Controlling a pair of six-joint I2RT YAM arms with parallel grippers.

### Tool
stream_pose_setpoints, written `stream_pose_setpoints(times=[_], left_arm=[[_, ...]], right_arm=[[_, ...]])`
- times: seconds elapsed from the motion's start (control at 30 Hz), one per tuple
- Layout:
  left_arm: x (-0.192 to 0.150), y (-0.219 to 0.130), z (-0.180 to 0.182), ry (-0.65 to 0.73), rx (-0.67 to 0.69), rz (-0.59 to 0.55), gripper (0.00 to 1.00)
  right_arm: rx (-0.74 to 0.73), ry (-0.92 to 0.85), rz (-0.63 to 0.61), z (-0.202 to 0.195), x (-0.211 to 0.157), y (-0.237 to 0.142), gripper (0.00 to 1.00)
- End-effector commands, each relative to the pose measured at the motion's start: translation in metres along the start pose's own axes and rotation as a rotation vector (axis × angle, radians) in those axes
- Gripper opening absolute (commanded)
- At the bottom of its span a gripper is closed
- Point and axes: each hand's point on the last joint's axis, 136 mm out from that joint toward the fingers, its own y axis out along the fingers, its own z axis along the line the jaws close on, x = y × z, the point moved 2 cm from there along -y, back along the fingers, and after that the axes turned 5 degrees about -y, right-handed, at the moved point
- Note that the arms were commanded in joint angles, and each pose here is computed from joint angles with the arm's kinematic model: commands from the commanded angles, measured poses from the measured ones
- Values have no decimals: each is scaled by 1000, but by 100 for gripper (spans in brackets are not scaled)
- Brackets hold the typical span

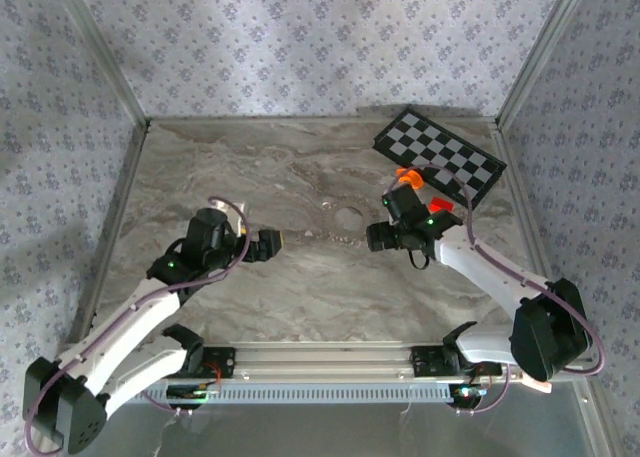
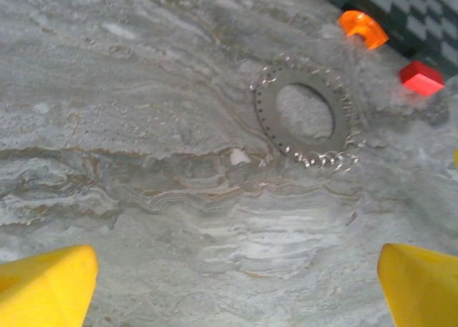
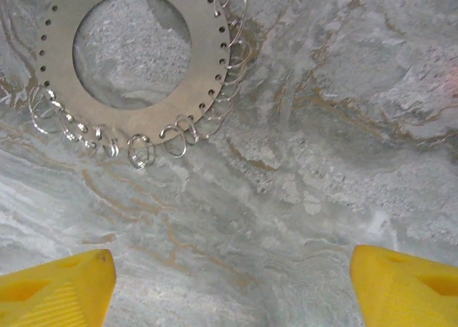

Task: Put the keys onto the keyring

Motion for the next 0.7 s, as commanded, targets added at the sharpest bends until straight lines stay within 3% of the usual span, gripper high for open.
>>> stream_pose_setpoints(times=[0.0,0.2,0.5,0.67], left_arm=[[-7,-5,-6,-18,-54,2,100],[-9,-17,-8,-15,-63,-2,100],[-9,-23,-4,-34,-68,-58,100],[-12,-21,-5,-18,-80,-46,100]], right_arm=[[21,-23,42,7,2,-1,83],[30,-45,62,18,9,4,79],[30,-110,114,40,17,25,60],[26,-150,142,57,23,39,54]])
